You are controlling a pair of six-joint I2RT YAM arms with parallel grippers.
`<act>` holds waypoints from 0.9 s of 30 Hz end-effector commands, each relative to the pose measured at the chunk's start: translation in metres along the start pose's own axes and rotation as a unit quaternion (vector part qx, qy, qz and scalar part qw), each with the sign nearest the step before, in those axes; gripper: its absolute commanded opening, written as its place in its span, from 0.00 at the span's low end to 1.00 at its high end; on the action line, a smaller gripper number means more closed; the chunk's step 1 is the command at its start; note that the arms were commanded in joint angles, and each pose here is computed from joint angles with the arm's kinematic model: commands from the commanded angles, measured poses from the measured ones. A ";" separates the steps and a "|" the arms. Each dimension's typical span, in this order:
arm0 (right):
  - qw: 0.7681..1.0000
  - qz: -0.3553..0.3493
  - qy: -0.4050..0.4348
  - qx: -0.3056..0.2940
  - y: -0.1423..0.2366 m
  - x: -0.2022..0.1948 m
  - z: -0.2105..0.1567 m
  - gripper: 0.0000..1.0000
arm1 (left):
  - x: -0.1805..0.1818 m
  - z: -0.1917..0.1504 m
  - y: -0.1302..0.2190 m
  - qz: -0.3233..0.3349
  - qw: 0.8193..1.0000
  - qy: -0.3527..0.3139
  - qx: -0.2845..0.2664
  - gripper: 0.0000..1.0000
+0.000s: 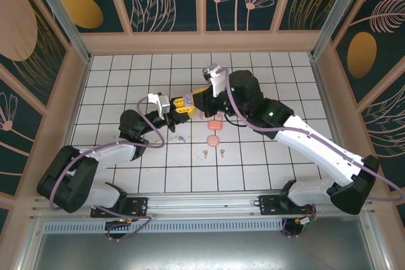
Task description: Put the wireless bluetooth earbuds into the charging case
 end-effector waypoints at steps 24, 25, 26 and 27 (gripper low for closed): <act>0.999 -0.006 -0.024 -0.024 0.000 -0.008 -0.001 0.13 | -0.002 0.020 -0.003 -0.005 0.999 -0.024 -0.033 0.00; 0.999 -0.006 -0.024 -0.024 -0.001 -0.007 -0.001 0.13 | -0.003 0.020 -0.003 -0.006 0.999 -0.024 -0.034 0.00; 0.999 -0.005 -0.024 -0.022 -0.003 -0.007 -0.001 0.13 | -0.003 0.020 -0.002 -0.006 0.999 -0.023 -0.033 0.00; 0.999 -0.004 -0.024 -0.022 -0.004 -0.007 -0.001 0.13 | -0.003 0.020 -0.002 -0.006 0.999 -0.023 -0.033 0.00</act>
Point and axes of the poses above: each hand's point on the last joint's axis, 136 mm out from that joint toward the fingers, its own y axis back along the fingers, its own x axis along the line the jaws close on, z = x × y, the point moved 2 cm from there along y, back along the fingers, and after that the axes turned 5 degrees about -y, right-handed, at the moved point
